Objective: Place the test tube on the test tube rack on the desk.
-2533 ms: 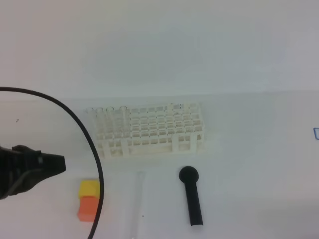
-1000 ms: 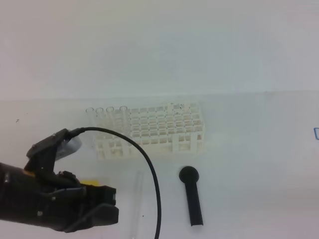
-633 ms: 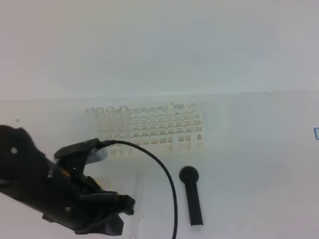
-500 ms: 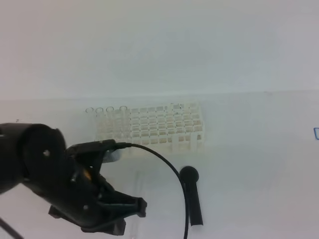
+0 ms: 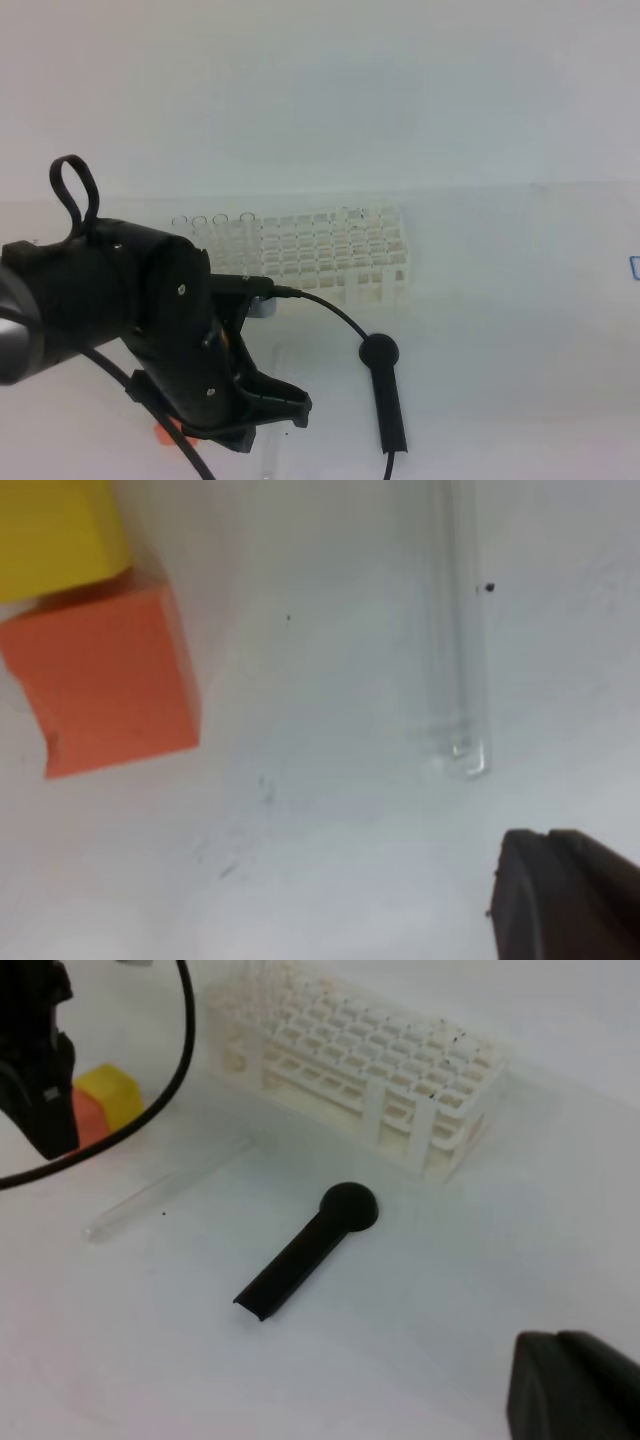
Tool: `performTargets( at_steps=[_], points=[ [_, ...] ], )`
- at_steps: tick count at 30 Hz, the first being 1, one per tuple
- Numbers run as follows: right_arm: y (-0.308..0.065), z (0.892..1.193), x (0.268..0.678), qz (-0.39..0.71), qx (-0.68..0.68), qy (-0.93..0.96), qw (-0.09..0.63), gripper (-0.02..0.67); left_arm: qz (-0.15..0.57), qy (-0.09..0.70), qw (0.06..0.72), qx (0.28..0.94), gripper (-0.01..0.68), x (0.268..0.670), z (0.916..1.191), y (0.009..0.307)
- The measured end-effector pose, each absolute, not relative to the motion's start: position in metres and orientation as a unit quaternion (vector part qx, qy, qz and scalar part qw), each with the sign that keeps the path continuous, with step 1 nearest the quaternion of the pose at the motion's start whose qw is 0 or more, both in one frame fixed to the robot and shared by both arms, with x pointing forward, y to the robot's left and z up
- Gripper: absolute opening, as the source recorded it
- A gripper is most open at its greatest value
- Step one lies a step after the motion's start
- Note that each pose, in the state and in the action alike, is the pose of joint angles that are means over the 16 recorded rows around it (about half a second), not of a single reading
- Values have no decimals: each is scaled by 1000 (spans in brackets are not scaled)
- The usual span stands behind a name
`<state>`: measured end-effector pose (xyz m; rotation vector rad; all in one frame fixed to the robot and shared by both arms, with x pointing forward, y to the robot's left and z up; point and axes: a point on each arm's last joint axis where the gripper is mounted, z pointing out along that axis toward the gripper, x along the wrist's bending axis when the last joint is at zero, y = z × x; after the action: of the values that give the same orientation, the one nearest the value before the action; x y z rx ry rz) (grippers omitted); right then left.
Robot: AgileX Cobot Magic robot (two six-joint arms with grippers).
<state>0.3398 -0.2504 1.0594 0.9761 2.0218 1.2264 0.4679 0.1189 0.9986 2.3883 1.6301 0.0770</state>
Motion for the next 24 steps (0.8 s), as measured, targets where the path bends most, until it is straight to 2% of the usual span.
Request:
performTargets(
  at_steps=[6, 18, 24],
  points=[
    [-247, 1057, 340, 455, 350, 771, 277, -1, 29, 552, 132, 823, -1, 472, 997, 115],
    [-244, 1057, 338, 456, 333, 779, 274, -1, 24, 593, 137, 793, 3, 473, 997, 115],
    [-244, 1057, 338, 457, 330, 780, 273, -1, 23, 610, 135, 781, 41, 473, 997, 115]
  ],
)
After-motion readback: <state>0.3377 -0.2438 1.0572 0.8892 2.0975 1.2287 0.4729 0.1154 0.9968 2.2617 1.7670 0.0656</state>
